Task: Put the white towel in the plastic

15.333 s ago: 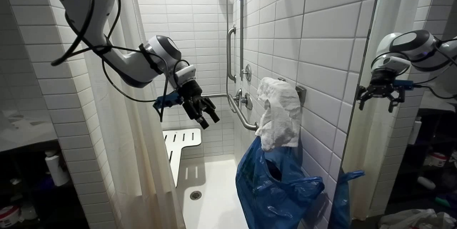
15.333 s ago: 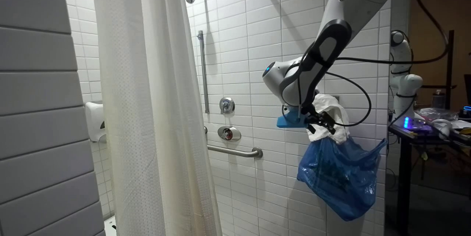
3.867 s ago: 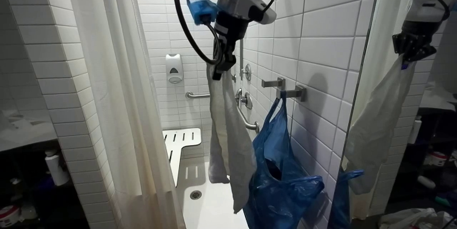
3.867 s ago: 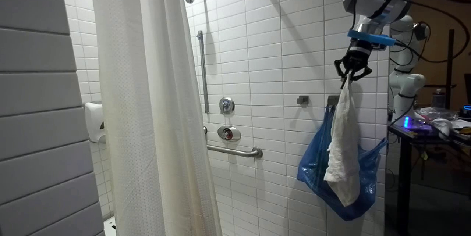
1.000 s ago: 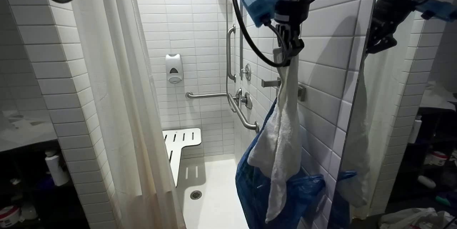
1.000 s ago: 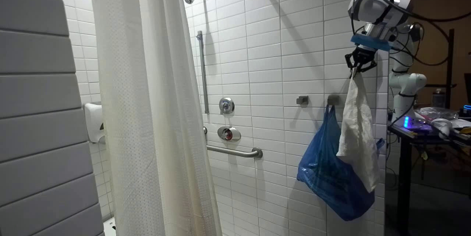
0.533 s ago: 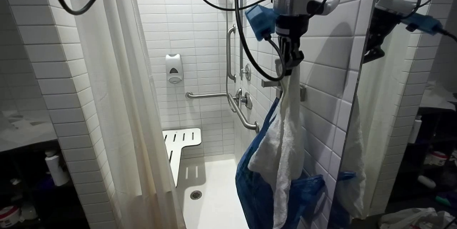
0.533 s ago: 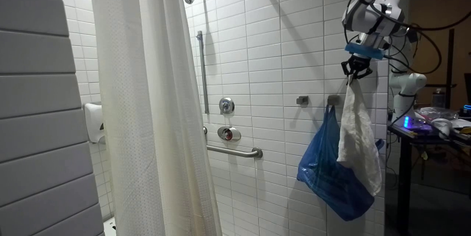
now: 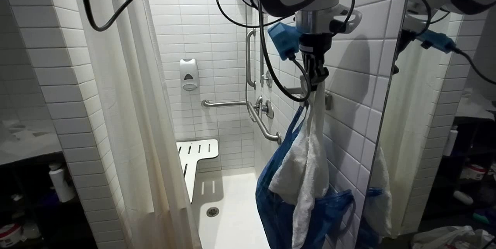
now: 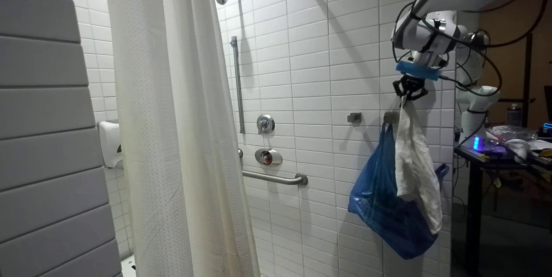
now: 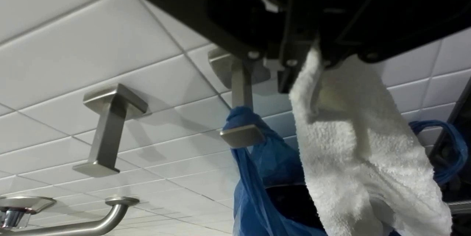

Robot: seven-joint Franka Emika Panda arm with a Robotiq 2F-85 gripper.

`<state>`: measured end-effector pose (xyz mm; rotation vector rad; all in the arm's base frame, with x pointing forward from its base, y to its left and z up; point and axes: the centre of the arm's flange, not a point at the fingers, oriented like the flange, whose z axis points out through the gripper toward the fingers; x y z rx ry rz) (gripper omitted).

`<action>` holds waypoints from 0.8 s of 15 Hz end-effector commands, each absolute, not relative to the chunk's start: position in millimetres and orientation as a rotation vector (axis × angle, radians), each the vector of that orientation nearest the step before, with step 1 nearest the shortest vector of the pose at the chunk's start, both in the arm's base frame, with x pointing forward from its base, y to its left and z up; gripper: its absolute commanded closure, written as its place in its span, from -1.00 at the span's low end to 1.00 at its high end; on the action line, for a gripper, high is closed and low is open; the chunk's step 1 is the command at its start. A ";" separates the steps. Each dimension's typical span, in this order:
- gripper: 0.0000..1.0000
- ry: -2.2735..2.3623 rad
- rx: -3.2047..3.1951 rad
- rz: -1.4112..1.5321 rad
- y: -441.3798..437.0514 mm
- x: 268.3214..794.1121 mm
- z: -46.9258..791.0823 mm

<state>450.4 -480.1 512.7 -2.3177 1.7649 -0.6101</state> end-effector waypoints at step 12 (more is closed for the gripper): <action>0.99 1.859 -2.316 -0.743 -478.5 481.3 500.7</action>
